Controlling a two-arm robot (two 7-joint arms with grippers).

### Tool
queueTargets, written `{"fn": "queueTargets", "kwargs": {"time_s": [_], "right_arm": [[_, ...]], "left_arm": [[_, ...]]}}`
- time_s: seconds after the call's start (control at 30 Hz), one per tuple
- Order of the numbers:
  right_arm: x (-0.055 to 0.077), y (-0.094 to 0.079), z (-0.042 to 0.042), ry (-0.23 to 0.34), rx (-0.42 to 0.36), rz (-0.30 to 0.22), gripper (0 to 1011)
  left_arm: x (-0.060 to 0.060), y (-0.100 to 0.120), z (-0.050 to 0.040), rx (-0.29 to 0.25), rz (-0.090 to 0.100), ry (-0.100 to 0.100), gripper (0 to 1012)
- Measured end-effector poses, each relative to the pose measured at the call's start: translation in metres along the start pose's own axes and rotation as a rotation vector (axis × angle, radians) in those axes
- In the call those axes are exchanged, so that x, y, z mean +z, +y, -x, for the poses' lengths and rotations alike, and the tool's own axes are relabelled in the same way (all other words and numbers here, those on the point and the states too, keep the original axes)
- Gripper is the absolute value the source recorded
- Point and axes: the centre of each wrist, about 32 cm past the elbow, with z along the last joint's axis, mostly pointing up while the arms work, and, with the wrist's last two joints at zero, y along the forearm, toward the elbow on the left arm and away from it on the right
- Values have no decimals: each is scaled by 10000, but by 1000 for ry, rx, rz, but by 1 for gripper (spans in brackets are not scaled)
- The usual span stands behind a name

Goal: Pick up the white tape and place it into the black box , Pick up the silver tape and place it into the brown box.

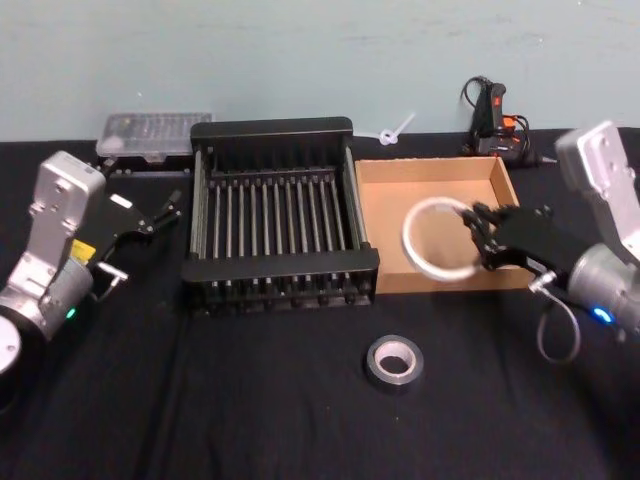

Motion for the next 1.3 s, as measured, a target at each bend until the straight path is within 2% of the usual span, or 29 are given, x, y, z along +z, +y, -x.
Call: {"fn": "queueTargets", "kwargs": {"time_s": [0.2, 0.43, 0.8, 0.87, 1.3], "right_arm": [[121, 178, 43, -13, 12, -35, 95], [224, 340, 100, -36, 42, -50, 95], [343, 621, 200, -65, 85, -57, 95], [368, 719, 222, -75, 94, -55, 95], [444, 1054, 309, -104, 121, -44, 95]], "left_arm": [[0, 0, 0, 0, 0, 0, 1001], [0, 0, 0, 0, 0, 0, 1001], [0, 0, 0, 0, 0, 0, 1001], [0, 0, 0, 0, 0, 0, 1001], [0, 0, 0, 0, 0, 0, 1001]]}}
